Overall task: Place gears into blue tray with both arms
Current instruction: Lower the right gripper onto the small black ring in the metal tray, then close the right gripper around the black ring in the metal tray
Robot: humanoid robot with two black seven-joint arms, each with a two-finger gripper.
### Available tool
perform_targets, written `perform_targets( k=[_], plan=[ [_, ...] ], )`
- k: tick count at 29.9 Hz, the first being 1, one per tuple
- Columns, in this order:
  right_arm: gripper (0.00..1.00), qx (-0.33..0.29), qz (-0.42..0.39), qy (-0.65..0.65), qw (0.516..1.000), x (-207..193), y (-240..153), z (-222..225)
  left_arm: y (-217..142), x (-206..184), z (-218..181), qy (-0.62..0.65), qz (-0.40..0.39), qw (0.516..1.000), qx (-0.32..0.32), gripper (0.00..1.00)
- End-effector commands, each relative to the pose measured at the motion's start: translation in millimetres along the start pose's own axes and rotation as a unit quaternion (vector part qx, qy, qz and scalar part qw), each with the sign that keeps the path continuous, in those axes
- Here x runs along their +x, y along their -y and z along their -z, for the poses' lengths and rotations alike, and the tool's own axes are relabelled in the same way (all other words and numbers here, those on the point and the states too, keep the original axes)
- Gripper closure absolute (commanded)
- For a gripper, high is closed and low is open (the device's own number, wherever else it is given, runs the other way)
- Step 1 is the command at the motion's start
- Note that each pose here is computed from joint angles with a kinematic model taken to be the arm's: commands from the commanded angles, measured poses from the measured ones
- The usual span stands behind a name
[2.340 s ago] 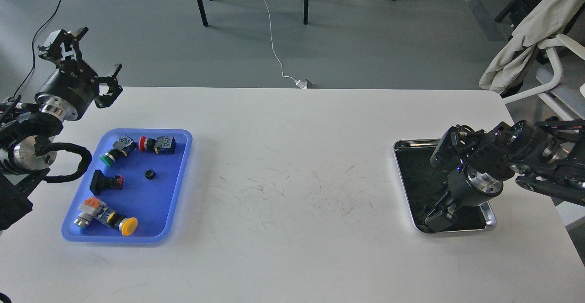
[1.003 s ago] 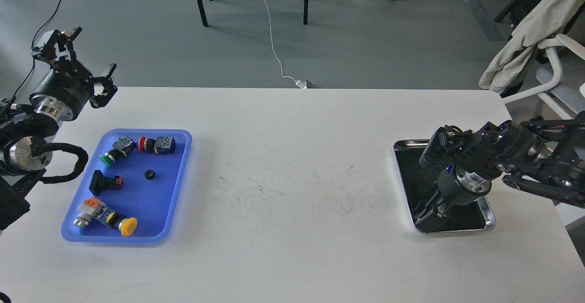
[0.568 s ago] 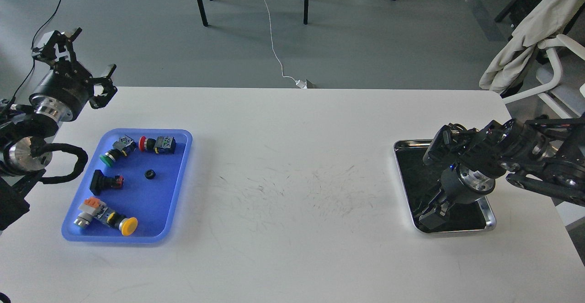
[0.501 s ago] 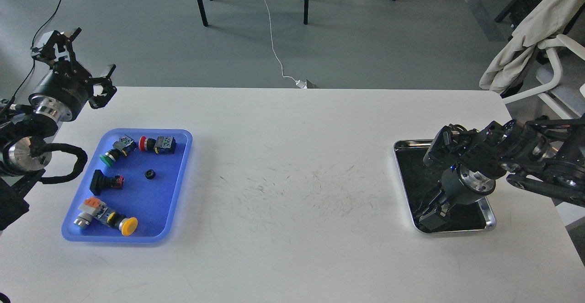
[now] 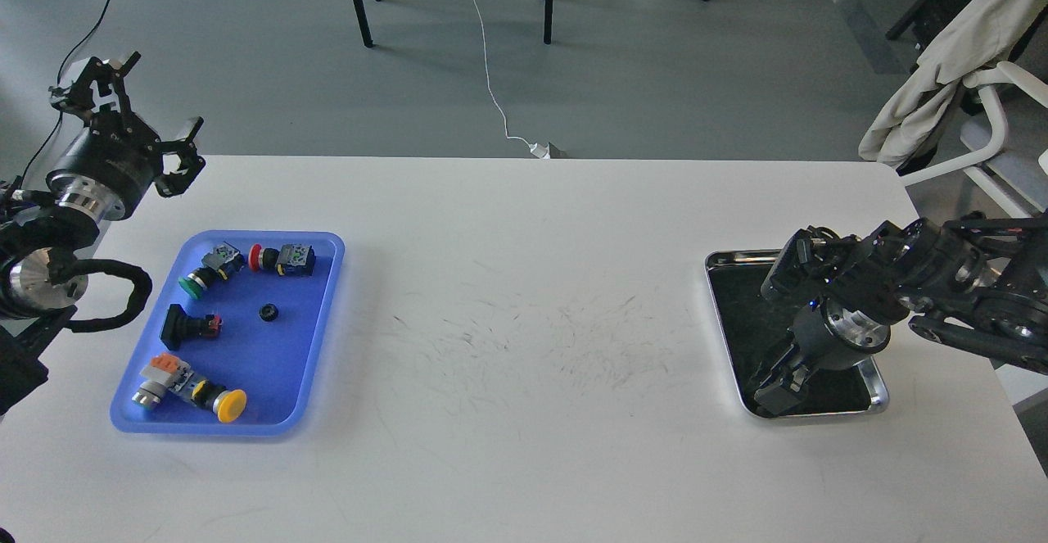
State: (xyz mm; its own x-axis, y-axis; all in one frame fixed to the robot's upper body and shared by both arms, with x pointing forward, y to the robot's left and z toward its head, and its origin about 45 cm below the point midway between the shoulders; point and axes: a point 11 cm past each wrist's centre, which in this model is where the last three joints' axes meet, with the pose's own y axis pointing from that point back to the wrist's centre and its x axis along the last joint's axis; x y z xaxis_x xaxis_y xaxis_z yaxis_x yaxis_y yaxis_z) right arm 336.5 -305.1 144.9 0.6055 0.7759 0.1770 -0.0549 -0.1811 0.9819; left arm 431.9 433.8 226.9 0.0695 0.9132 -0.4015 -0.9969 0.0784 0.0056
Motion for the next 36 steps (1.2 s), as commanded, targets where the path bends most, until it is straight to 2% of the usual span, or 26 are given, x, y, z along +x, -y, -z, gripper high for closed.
perform_targets(
  k=[1, 4, 6, 10, 12, 25, 30, 32, 36],
  plan=[
    [0.29, 0.000, -0.001, -0.002, 1.000, 2, 0, 1, 0, 1, 0, -0.001, 0.001, 1.000, 0.000, 0.02],
    [0.34, 0.003, -0.004, -0.007, 1.000, 6, -1, 3, 0, 0, 0, -0.002, 0.001, 1.000, 0.000, 0.02],
    [0.41, 0.001, -0.003, -0.009, 1.000, 7, -1, 2, 0, 1, 0, -0.002, 0.000, 1.000, 0.000, 0.02],
    [0.44, 0.001, -0.002, -0.010, 1.000, 6, -1, 3, -1, 1, 0, -0.001, 0.000, 1.000, 0.000, 0.02],
    [0.50, 0.000, -0.001, -0.011, 1.000, 6, 0, 3, -1, 2, 0, -0.001, -0.002, 1.000, 0.000, 0.02],
    [0.49, -0.004, 0.006, -0.019, 1.000, 6, -4, 2, -2, 10, -1, 0.001, -0.009, 1.000, -0.002, 0.02],
    [0.52, -0.003, 0.006, -0.036, 0.999, 13, -9, 6, -3, 11, -2, 0.001, -0.010, 1.000, -0.002, 0.02],
    [0.57, -0.004, 0.006, -0.039, 0.999, 15, -10, 6, -3, 11, -2, 0.001, -0.010, 1.000, -0.002, 0.02],
    [0.57, -0.006, 0.003, -0.044, 0.999, 20, -13, 7, -3, 11, -2, 0.001, -0.010, 1.000, -0.002, 0.02]
  ],
)
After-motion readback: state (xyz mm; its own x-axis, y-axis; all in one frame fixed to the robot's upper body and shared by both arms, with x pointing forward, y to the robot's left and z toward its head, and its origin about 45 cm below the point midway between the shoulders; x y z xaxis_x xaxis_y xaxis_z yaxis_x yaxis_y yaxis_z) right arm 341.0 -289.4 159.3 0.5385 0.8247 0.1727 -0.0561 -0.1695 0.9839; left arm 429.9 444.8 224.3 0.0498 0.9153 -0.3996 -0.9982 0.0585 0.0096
